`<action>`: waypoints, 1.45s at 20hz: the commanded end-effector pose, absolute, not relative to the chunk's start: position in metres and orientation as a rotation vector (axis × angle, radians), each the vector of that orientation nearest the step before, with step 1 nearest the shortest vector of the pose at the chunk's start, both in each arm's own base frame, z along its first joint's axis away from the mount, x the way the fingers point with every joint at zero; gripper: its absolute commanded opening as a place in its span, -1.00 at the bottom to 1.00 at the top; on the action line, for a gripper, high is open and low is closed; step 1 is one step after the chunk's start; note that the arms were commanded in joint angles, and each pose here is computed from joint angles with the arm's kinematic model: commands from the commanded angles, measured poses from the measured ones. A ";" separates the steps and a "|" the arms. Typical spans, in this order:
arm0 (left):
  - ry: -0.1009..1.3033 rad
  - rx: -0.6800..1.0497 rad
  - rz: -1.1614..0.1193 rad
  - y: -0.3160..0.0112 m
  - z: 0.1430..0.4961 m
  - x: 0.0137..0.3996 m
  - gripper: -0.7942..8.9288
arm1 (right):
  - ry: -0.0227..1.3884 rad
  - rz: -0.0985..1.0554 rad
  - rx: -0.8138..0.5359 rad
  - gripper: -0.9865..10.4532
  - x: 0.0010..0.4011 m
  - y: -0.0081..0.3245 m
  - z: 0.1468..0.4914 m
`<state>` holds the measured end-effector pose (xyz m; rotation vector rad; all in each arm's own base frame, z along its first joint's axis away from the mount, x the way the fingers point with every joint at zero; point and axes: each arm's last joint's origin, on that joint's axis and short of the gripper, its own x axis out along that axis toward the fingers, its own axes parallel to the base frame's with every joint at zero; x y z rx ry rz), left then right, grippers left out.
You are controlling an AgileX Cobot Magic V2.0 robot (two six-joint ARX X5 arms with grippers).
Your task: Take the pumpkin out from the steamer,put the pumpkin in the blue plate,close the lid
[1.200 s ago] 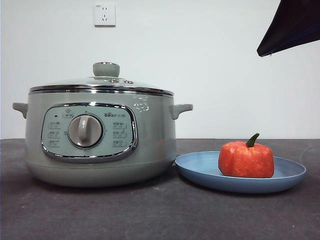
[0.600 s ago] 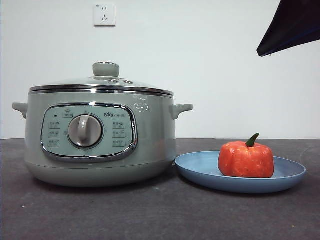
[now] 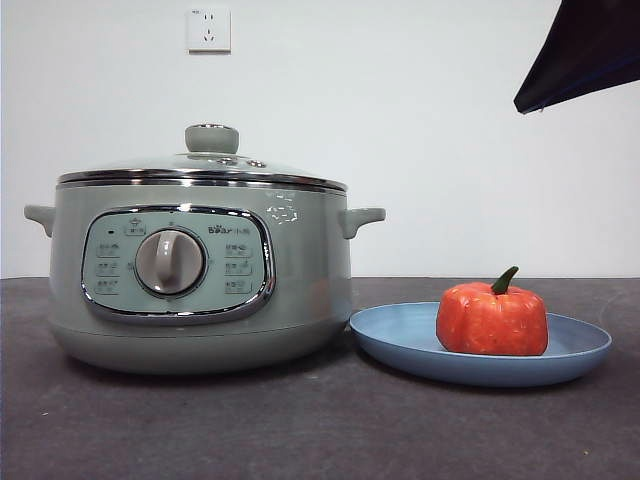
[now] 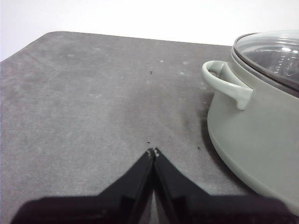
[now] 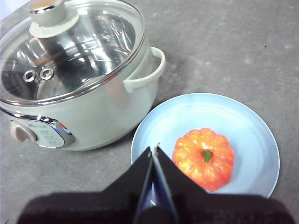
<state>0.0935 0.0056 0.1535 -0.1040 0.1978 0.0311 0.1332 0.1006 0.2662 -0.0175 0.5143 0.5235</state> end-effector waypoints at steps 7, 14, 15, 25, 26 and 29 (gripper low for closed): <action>0.207 -0.111 0.037 0.006 0.148 0.094 -0.84 | 0.516 0.518 -0.009 -0.86 0.133 0.100 0.265; 0.207 -0.111 0.036 0.006 0.148 0.094 -0.84 | 0.525 0.517 -0.014 -0.86 0.133 0.100 0.265; 0.207 -0.111 0.037 0.006 0.148 0.094 -0.84 | 0.540 0.516 -0.019 -0.86 0.131 0.099 0.264; 0.207 -0.111 0.036 0.006 0.148 0.094 -0.84 | 0.189 0.295 -0.050 -0.86 0.101 0.021 0.243; 0.207 -0.111 0.036 0.006 0.148 0.094 -0.84 | 0.168 0.254 -0.046 -0.86 0.099 0.016 0.235; 0.207 -0.111 0.036 0.006 0.148 0.094 -0.84 | 0.153 0.184 -0.037 -0.86 0.093 0.009 0.206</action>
